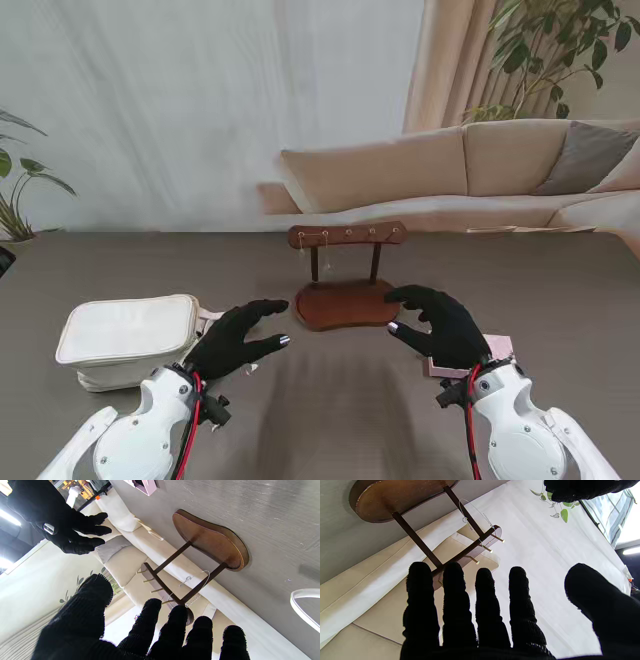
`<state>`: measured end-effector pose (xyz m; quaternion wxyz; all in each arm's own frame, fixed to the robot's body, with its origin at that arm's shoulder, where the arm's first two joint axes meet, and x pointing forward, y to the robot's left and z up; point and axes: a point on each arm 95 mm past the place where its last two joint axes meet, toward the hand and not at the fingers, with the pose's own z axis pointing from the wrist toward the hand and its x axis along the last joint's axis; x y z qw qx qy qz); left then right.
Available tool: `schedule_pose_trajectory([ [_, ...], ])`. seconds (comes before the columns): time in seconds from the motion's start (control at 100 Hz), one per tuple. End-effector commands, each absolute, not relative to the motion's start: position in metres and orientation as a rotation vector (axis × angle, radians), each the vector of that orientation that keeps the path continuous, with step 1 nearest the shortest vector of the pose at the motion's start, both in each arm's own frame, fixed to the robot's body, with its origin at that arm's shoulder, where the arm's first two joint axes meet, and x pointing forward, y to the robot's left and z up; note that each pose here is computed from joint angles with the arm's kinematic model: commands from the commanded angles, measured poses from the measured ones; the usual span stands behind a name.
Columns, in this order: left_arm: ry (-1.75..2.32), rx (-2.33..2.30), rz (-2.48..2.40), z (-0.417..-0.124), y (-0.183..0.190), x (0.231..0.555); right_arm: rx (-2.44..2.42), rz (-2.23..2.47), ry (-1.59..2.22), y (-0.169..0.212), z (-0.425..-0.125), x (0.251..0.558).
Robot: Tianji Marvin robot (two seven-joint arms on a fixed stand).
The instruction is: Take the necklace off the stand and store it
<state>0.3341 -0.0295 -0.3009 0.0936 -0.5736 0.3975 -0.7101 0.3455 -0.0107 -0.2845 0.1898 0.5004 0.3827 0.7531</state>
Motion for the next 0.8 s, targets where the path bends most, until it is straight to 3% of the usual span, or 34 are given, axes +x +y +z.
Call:
schedule_pose_trajectory([
  [0.0, 1.200, -1.716, -2.110, -0.302, -0.032, 0.333, 1.411, 2.121, 1.099, -0.007, -0.287, 0.343],
  [0.41, 1.169, -1.751, -2.104, -0.316, -0.042, 0.346, 1.414, 2.119, 1.082, -0.012, -0.286, 0.346],
  [0.79, 1.124, -1.789, -2.032, -0.311, -0.052, 0.393, 1.410, 2.137, 1.033, -0.016, -0.282, 0.345],
])
